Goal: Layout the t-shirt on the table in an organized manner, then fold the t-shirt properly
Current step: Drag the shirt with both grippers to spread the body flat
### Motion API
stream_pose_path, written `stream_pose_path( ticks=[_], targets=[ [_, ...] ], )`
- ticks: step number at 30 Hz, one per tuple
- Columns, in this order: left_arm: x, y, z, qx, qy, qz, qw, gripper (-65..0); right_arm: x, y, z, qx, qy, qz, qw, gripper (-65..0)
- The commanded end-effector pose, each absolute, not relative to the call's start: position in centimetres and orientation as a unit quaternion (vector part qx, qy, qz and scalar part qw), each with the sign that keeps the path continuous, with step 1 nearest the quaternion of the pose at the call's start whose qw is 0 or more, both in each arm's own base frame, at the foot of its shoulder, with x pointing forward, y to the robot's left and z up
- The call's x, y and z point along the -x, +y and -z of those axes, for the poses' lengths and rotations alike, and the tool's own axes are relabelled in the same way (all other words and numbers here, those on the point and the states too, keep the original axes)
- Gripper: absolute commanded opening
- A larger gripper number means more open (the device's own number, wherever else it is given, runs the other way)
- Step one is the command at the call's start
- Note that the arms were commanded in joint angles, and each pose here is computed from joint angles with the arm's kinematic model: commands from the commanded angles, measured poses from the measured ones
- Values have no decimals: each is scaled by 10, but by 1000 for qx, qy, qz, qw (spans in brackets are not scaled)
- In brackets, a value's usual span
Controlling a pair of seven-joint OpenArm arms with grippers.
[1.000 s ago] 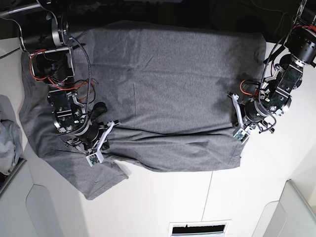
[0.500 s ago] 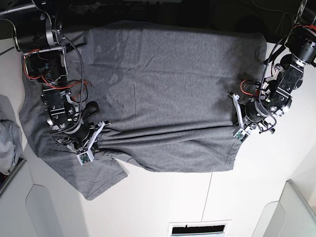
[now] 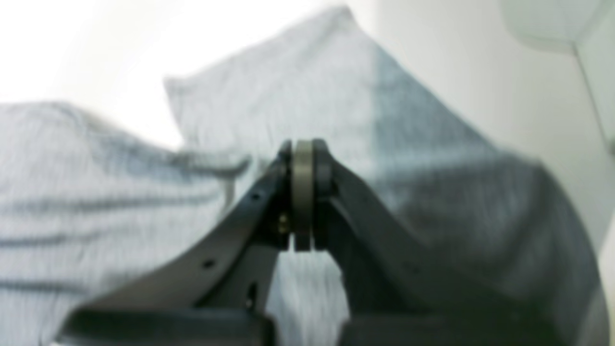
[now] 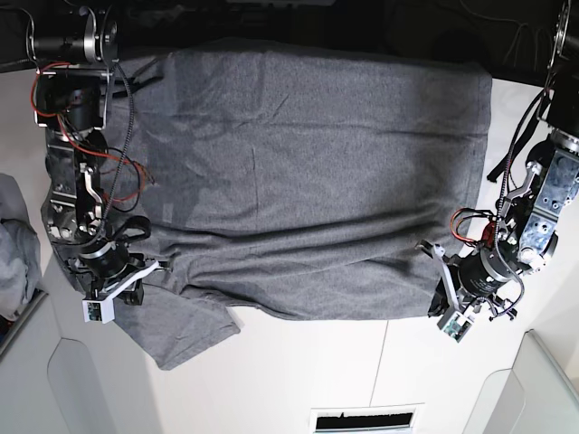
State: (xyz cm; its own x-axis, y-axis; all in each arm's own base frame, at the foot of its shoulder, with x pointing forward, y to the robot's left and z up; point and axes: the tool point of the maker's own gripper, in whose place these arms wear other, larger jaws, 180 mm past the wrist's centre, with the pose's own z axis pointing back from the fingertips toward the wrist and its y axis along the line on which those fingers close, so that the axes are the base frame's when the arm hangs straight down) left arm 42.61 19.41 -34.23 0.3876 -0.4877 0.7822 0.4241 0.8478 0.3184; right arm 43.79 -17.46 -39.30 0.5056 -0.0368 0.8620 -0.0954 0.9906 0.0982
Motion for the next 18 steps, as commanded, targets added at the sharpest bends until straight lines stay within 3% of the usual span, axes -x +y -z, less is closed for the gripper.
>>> stream_pose_path(
  ticks=[1,5,8,18],
  targets=[
    [-436,194,336,-29,-489,267,830,-650,-439,-175,382,-78,-510,-15,856,-650],
    [-440,182,369,12,-441,253,861,-650,-402,-176,406,-101,-474,-1,875,-650],
    [-430,166,381,54,-433,260,861,-650,-373,-183,418,-95,-466,5,880,-650],
    [-442,155,413,53,-421,224,877,-650,-338,-193,442,-72,-444,5,893,-650]
  ],
)
